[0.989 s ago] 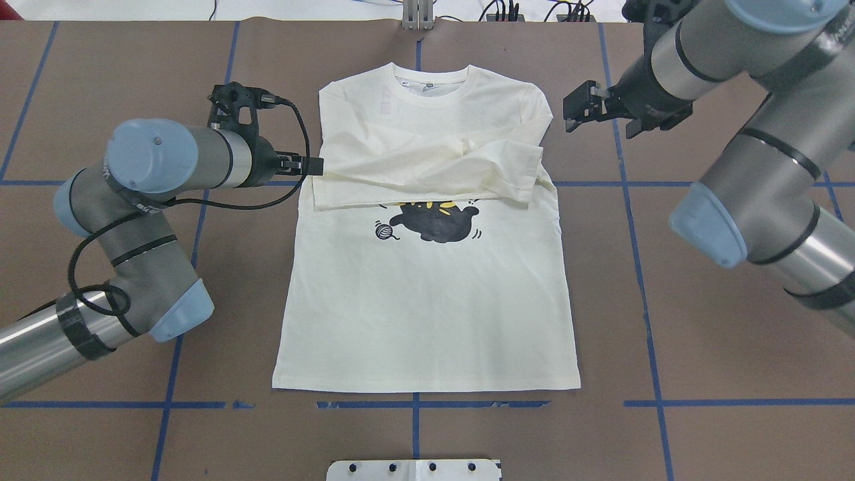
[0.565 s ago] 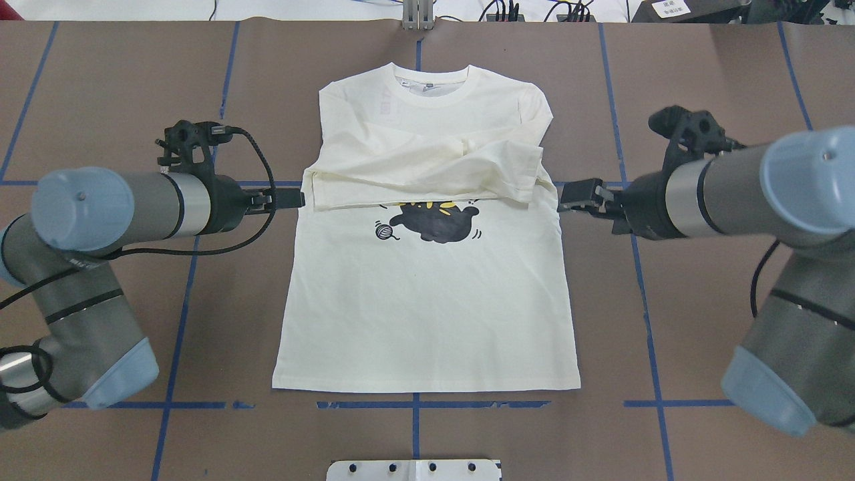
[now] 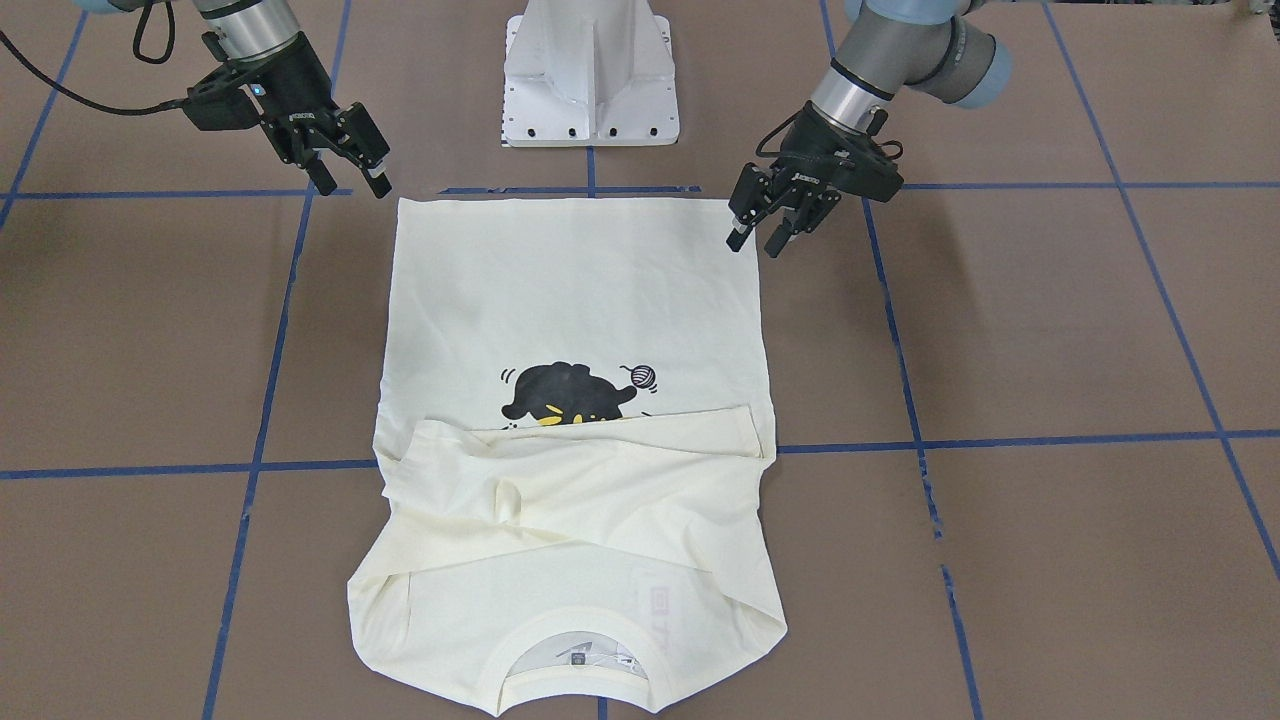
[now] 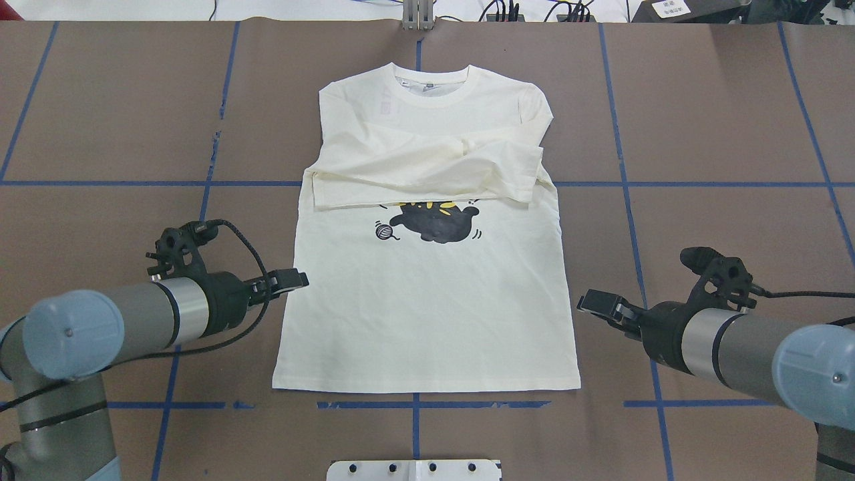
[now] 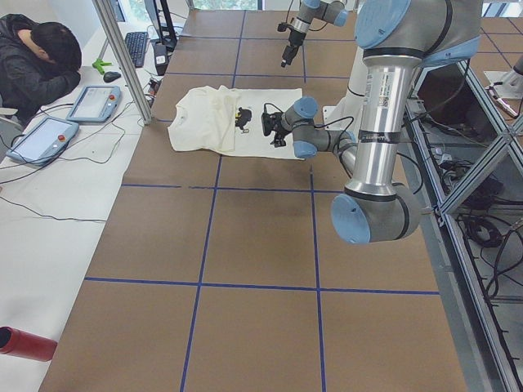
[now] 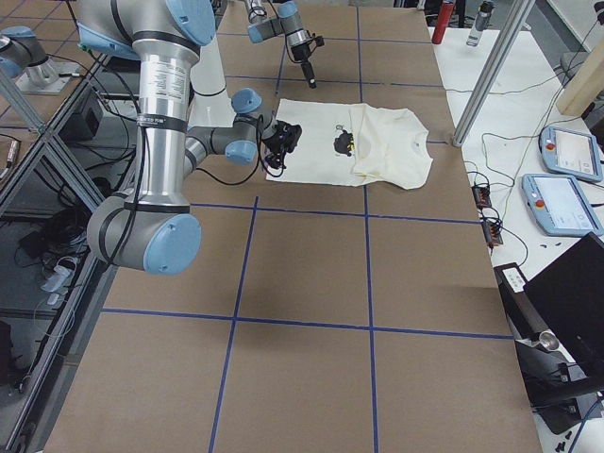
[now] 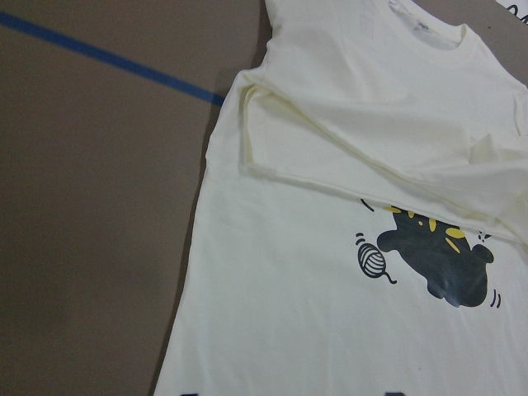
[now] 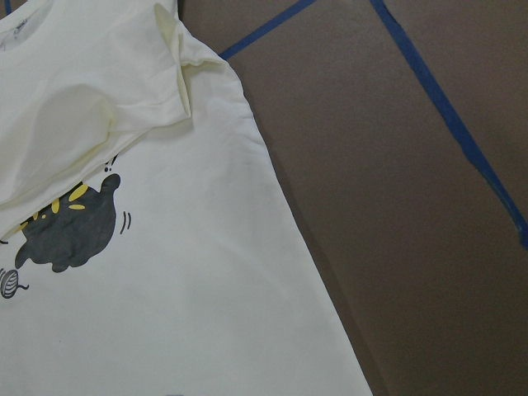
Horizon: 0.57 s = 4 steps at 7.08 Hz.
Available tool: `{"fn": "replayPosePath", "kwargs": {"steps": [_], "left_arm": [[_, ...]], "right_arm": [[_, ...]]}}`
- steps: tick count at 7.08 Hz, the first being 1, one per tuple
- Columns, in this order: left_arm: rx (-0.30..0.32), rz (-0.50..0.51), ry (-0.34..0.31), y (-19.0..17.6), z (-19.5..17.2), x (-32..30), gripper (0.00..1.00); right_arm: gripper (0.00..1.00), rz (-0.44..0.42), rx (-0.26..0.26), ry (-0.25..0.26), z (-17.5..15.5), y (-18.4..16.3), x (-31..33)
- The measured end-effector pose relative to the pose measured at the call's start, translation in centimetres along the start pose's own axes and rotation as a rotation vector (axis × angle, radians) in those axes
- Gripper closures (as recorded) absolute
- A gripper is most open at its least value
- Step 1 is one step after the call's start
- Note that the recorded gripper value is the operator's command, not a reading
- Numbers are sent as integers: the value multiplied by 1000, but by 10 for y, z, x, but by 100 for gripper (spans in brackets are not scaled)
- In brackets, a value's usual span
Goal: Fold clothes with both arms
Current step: 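Lower both grippers to the hem corners nearest the robot and grasp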
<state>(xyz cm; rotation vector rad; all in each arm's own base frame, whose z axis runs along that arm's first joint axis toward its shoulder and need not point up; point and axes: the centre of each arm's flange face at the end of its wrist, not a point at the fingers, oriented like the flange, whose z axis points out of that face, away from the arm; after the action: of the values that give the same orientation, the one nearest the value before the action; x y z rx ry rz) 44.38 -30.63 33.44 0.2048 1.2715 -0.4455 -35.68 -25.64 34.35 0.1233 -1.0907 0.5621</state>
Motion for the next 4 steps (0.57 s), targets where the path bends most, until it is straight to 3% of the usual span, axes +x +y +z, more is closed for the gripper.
{"fn": "replayPosePath", "kwargs": {"steps": [4], "left_arm": [[-33,29,-151,73,14,-37,36]], "right_arm": [[2,14,12,-6,1,11,2]]}}
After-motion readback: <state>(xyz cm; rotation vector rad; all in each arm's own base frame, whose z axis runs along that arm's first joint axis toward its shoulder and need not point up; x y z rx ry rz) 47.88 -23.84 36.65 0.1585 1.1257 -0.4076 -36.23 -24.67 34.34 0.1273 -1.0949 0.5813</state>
